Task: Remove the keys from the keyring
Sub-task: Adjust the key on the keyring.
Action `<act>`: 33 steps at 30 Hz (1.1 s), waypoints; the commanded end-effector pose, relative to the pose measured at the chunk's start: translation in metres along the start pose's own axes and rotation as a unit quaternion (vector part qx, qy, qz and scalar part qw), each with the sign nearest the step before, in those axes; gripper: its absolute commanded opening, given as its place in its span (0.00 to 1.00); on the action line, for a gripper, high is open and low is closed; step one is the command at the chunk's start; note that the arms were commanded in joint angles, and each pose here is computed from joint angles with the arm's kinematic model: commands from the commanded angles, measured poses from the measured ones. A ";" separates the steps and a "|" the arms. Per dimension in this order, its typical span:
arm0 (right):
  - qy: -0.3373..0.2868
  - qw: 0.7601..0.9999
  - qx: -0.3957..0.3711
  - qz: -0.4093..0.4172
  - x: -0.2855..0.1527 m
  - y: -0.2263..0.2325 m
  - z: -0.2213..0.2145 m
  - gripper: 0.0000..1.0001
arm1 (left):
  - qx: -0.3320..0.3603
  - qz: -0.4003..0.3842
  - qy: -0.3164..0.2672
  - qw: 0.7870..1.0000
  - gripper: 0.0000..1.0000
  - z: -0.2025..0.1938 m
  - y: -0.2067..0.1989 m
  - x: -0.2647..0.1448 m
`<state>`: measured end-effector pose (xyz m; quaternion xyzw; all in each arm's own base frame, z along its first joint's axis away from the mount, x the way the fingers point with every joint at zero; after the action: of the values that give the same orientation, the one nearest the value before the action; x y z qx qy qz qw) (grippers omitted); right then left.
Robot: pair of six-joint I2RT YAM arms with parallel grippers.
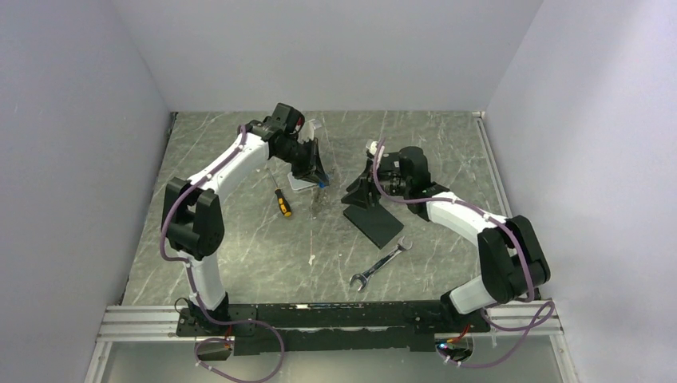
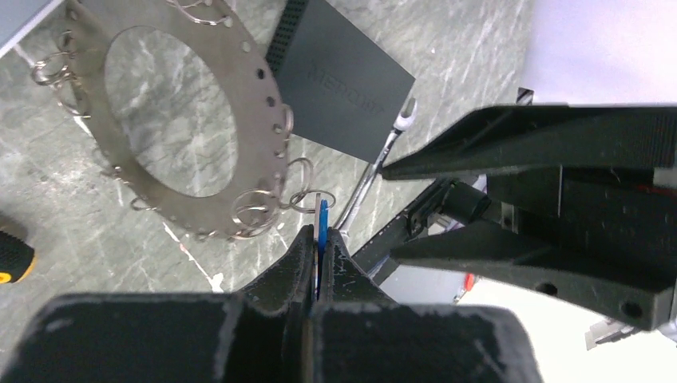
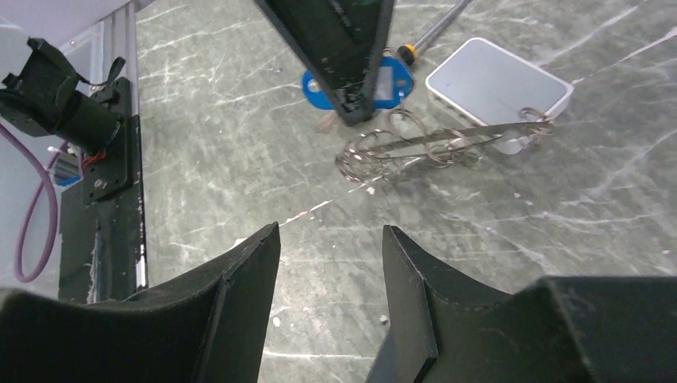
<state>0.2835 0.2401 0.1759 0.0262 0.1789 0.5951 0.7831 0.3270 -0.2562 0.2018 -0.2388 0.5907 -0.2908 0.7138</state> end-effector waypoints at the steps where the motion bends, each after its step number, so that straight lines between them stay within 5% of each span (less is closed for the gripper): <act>1: -0.049 0.997 -0.053 -0.002 -0.012 -0.019 0.031 0.54 | 0.047 -0.059 -0.013 0.997 0.00 0.006 -0.026 -0.016; 8: -0.041 0.983 -0.180 0.011 -0.030 -0.041 0.040 0.54 | 0.101 -0.071 0.003 0.992 0.00 -0.008 -0.026 -0.026; 17: -0.049 0.980 -0.189 0.021 -0.026 -0.044 0.042 0.50 | 0.233 -0.049 0.022 0.971 0.00 -0.019 -0.014 -0.040; 26: -0.069 0.987 -0.140 0.026 -0.029 -0.047 0.047 0.47 | 0.384 -0.025 0.057 0.921 0.00 -0.030 0.005 -0.052; 33: -0.072 0.991 -0.108 0.038 -0.025 -0.047 0.041 0.46 | 0.538 0.017 0.077 0.839 0.00 -0.037 0.009 -0.056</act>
<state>0.3320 0.2055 0.1953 -0.0179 0.0821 0.6211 0.7792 0.2925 -0.2131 0.2049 0.0892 0.4865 -0.5185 0.6975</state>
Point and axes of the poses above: each gripper's point midway between its finger pads, its own x axis out along the fingers, its own y axis along the line the jaws close on, z = x × y, the point moved 4 cm from there along -x, back along the fingers, and after that the axes turned 3 degrees about -x, right-handed, at the moved point
